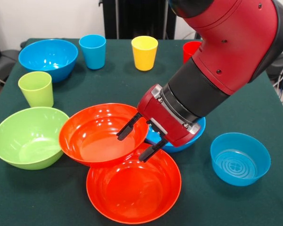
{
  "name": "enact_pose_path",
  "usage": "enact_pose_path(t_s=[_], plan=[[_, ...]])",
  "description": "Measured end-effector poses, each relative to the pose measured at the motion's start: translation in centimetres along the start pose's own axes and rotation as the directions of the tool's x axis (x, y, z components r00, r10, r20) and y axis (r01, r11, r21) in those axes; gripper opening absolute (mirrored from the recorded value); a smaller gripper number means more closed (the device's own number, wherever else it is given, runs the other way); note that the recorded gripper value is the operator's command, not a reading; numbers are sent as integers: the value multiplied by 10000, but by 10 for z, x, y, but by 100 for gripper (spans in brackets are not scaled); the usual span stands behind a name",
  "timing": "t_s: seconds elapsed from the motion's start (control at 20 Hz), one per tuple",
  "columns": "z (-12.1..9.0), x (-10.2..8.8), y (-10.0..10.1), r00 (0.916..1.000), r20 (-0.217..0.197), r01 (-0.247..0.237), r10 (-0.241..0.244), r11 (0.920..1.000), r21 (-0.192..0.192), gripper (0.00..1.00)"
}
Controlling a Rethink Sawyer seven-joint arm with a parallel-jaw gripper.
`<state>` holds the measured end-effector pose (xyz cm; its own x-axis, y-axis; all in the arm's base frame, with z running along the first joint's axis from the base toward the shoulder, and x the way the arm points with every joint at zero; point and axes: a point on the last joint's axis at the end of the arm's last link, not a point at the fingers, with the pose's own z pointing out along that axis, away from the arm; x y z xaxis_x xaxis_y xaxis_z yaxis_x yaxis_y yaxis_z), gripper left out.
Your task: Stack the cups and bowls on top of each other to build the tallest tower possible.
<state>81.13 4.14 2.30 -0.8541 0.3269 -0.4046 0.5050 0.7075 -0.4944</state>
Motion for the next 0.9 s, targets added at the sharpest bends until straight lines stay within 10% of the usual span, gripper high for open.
enact_pose_path(t_s=[0.9], plan=[[5, -1, -4, 10000, -48, -49, 50, 10000, 47, 100]])
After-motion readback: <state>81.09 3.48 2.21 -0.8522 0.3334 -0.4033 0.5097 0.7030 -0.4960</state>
